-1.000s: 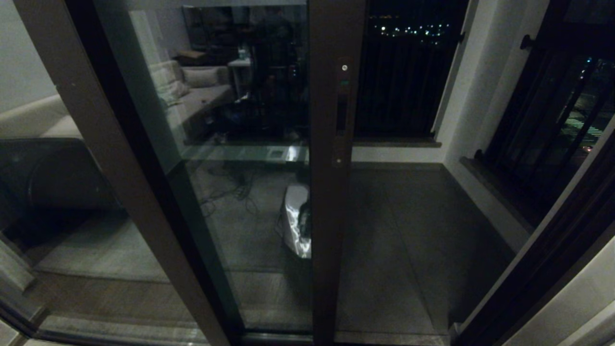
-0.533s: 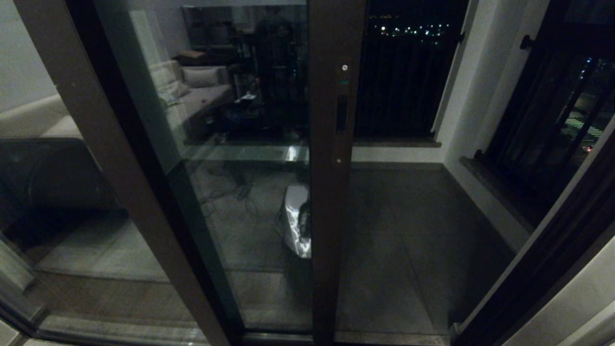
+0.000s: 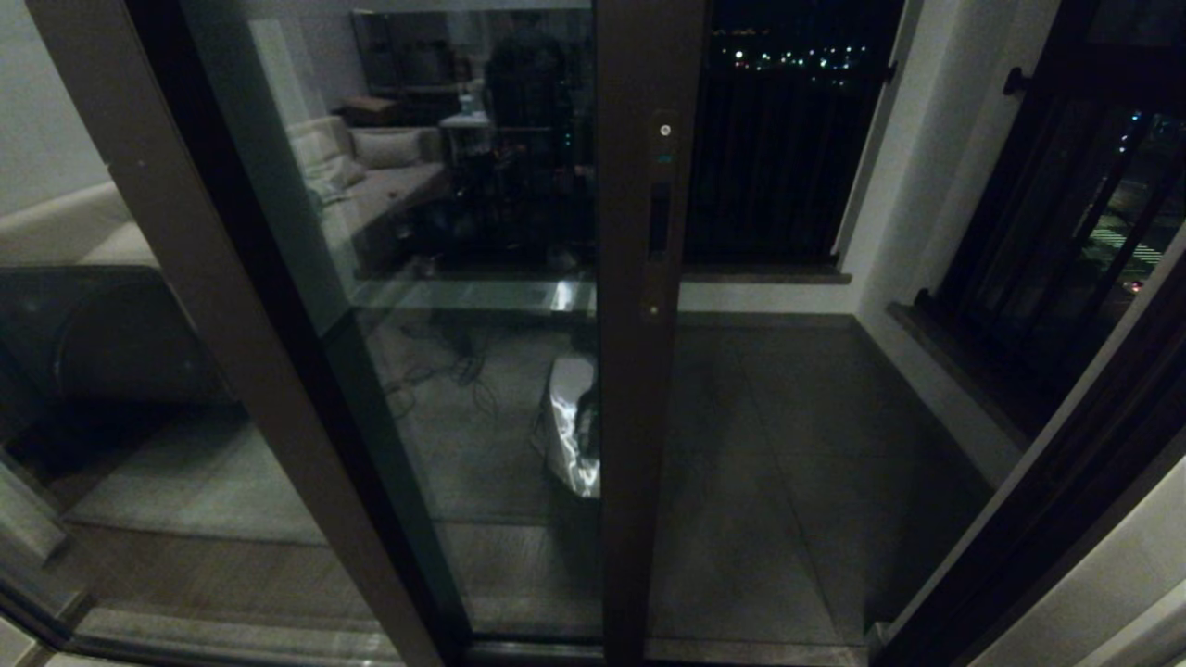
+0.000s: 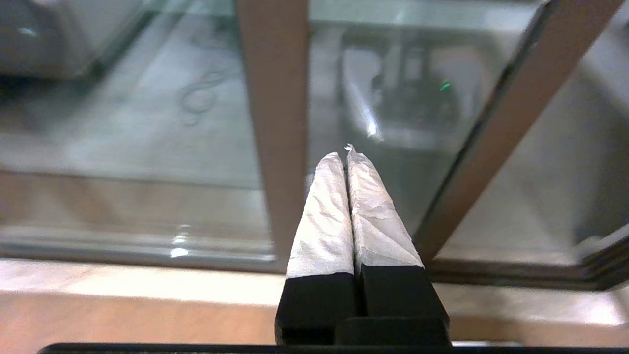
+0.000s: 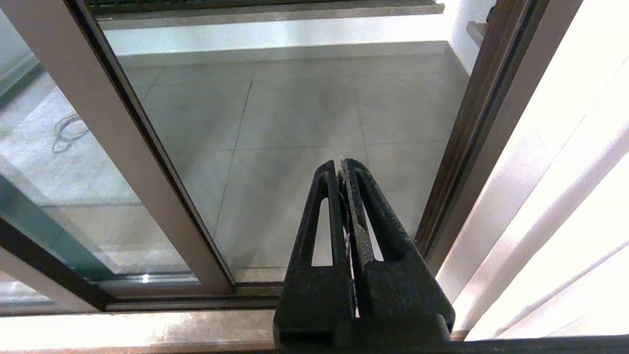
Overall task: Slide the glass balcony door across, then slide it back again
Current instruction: Close the slid door
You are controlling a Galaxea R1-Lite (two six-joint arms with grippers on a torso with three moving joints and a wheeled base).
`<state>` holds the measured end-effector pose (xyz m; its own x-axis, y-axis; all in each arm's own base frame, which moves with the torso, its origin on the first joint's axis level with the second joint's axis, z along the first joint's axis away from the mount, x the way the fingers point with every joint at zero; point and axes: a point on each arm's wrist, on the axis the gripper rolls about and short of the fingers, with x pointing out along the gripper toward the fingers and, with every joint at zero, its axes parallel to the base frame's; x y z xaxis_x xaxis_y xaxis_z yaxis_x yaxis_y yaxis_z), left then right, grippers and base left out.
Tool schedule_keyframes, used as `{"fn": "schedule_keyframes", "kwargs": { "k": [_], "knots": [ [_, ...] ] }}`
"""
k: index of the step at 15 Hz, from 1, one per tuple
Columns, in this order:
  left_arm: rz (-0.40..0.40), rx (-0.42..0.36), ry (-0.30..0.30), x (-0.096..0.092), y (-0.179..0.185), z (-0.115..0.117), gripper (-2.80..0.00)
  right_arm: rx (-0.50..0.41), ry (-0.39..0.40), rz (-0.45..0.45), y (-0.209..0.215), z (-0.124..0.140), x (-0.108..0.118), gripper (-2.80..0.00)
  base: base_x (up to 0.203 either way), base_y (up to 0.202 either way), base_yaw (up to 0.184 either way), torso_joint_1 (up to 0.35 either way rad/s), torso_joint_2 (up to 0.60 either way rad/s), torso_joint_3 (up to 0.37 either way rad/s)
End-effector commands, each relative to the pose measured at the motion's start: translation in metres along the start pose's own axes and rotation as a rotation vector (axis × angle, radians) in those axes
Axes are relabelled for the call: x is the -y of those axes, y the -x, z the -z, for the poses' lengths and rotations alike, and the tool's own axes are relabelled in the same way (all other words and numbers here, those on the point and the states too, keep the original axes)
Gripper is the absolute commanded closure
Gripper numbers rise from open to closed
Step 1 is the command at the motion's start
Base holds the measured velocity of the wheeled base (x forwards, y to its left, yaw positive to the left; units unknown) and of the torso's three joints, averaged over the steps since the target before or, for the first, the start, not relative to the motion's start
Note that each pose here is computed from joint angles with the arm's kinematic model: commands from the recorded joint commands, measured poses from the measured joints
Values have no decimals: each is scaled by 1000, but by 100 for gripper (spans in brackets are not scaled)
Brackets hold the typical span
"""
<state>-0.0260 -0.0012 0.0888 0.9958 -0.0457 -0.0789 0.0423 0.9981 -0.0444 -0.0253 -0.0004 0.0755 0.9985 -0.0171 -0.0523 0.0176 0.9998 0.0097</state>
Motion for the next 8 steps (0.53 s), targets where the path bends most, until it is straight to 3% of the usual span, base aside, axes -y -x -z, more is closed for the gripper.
{"fn": "schedule_keyframes", "kwargs": {
  "k": [1,2,5,6,8],
  "knots": [
    [13,49,93,0,0,9,0,0,0,0,0,0,0,0,0,0,0,0,0,0],
    [7,53,112,0,0,9,0,0,0,0,0,0,0,0,0,0,0,0,0,0],
    [15,51,23,0,0,8,0,0,0,0,0,0,0,0,0,0,0,0,0,0],
    [25,47,22,0,0,8,0,0,0,0,0,0,0,0,0,0,0,0,0,0],
    [11,24,89,0,1,9,0,0,0,0,0,0,0,0,0,0,0,0,0,0]
  ]
}}
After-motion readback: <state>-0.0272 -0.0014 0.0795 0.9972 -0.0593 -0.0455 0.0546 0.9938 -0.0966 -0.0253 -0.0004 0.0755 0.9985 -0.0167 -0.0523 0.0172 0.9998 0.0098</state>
